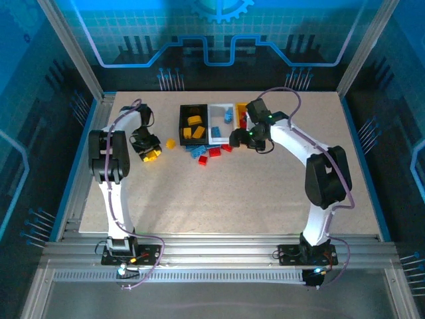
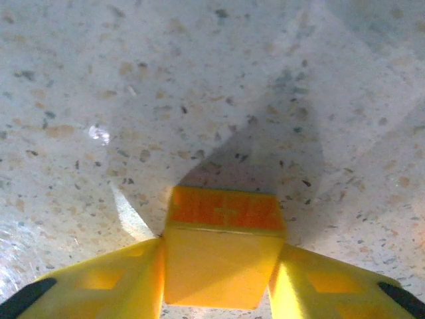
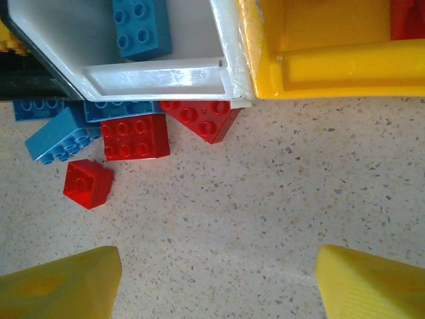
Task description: Sort the legos into containers by color
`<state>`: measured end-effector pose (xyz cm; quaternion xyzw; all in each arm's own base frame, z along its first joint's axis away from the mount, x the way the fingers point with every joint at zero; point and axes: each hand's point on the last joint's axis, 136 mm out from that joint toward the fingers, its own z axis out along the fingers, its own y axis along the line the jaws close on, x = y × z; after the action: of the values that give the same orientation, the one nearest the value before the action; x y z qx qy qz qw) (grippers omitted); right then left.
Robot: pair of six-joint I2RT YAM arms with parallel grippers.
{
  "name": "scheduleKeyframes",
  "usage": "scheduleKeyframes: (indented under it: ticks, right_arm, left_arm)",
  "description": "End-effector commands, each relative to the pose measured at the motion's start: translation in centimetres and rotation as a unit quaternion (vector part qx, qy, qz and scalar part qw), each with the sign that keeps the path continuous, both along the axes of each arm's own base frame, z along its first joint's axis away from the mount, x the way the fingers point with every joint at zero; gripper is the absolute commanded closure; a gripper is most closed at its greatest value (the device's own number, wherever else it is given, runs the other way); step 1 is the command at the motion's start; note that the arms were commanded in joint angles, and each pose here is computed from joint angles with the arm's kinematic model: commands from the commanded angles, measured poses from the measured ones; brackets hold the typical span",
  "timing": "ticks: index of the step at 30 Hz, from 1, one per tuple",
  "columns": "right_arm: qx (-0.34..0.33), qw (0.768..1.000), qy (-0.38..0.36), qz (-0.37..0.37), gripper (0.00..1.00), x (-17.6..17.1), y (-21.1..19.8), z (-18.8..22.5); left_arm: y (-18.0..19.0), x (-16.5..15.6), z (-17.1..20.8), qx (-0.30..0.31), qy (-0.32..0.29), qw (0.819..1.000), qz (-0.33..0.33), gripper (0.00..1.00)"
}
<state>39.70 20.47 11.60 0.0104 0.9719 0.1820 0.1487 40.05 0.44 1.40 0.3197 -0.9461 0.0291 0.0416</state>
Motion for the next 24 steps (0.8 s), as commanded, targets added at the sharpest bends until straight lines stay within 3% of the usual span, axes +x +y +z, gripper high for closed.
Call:
scheduleKeyframes:
  ticks: [1,8,12,18,24]
  right_arm:
    - [-0.008,1.000,-0.006,0.014,0.22,-1.2,-0.2,1.1]
    - [-0.010,1.000,-0.021,0.015,0.22,-2.2,-1.0,2.5]
    - [-0.001,0.999,-0.033,0.009,0.22,-2.6,-1.8,3.4]
    - [0.012,0.998,-0.055,0.018,0.22,-3.6,-2.1,4.5]
    - [0.020,0.997,-0.066,0.020,0.22,-5.2,-2.5,5.3]
  left_arm:
    - [-1.0,0.0,0.5,-0.019,-0.013,1.000,-0.012,0.59]
    - [-1.6,0.0,3.7,-0.035,-0.052,0.998,-0.018,0.60]
    - [-3.4,1.6,8.6,-0.081,-0.136,0.987,-0.007,0.59]
    - [-9.1,6.5,14.8,-0.175,-0.251,0.952,-0.018,0.57]
    - [-15.0,10.6,15.0,-0.193,-0.264,0.943,-0.065,0.55]
